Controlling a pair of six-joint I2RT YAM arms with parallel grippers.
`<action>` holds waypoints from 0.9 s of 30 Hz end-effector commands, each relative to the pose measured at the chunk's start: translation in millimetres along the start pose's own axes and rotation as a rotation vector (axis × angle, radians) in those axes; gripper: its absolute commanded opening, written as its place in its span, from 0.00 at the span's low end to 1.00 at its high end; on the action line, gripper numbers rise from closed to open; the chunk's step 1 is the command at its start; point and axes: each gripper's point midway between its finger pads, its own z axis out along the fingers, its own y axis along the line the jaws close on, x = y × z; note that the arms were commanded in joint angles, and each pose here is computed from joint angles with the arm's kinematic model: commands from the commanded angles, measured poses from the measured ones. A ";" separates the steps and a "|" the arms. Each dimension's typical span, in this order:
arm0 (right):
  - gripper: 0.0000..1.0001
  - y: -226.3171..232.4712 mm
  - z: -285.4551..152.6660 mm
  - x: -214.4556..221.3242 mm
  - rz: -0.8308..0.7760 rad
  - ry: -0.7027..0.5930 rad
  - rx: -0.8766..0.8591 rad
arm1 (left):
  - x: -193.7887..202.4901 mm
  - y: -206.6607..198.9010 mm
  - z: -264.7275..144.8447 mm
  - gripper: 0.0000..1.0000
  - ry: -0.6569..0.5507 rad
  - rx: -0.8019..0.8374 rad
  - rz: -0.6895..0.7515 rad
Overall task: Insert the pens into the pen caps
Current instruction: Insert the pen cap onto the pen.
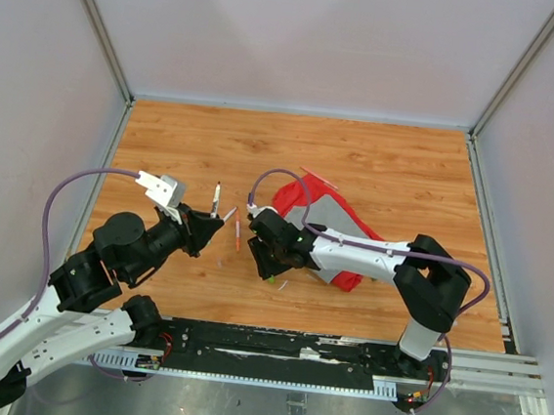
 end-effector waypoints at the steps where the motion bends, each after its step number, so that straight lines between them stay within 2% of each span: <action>1: 0.43 5.2 -1.3 6.8 -0.056 0.055 0.014 | 1.0 2.5 0.8 0.00 -0.001 -0.008 0.011; 14: 0.38 3.7 14.2 22.0 -0.094 0.134 0.040 | 1.6 4.6 1.3 0.01 -0.001 -0.019 0.011; 27: 0.36 -4.0 20.7 23.9 -0.161 0.184 0.140 | 2.0 5.1 1.7 0.00 0.001 -0.023 0.010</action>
